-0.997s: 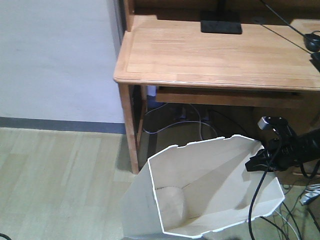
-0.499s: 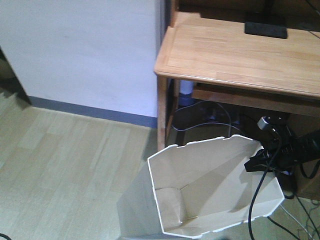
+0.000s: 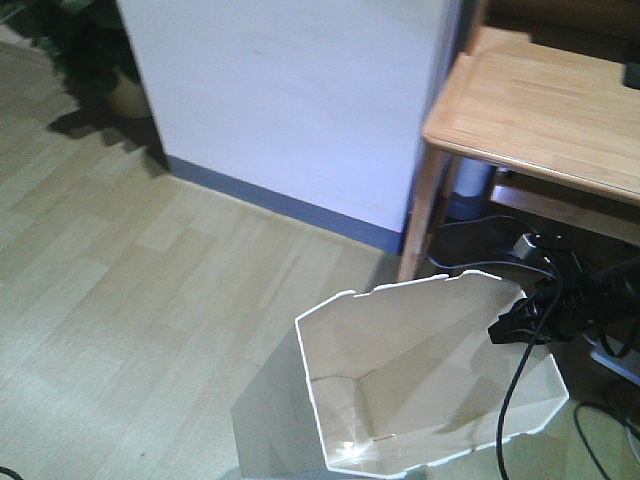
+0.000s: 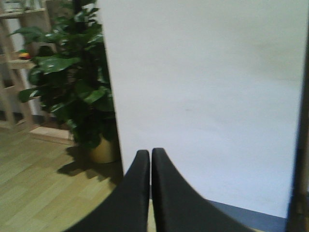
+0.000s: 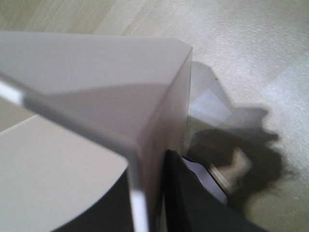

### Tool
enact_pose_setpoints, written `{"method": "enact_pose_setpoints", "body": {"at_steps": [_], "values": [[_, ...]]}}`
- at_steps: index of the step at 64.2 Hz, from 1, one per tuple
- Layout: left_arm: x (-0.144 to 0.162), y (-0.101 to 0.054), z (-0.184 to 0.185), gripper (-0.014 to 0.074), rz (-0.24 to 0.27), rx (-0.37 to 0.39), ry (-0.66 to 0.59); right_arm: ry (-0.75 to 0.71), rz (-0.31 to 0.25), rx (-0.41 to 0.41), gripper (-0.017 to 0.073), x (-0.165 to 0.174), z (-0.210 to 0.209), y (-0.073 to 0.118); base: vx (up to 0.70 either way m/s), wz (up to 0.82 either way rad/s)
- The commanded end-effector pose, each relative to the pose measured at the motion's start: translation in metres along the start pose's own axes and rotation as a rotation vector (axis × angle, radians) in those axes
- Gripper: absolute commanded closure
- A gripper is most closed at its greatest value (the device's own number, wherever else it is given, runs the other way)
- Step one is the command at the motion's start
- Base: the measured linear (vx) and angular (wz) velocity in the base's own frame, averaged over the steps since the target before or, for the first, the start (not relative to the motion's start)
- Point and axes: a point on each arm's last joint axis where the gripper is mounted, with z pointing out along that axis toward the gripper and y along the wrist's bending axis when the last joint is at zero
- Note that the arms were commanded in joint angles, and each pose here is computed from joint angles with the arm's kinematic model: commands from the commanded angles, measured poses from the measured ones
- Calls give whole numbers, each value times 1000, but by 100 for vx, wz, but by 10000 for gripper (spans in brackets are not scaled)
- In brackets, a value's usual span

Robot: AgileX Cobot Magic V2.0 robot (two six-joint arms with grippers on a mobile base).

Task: Move trash bin to bedside with robot
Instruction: 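Hold the bin in the right gripper while the base turns toward the bed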

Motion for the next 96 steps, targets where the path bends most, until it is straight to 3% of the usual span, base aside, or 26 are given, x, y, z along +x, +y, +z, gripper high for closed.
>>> {"method": "enact_pose_setpoints", "body": {"at_steps": [1,96], "values": [[-4,0,-1,600,-23,7,-78,-100,45,-198,563,-16,-18,25,-7,53],[-4,0,-1,600,-23,7,-78,-100,44,-199,563,-16,-18,25,8,53]]}}
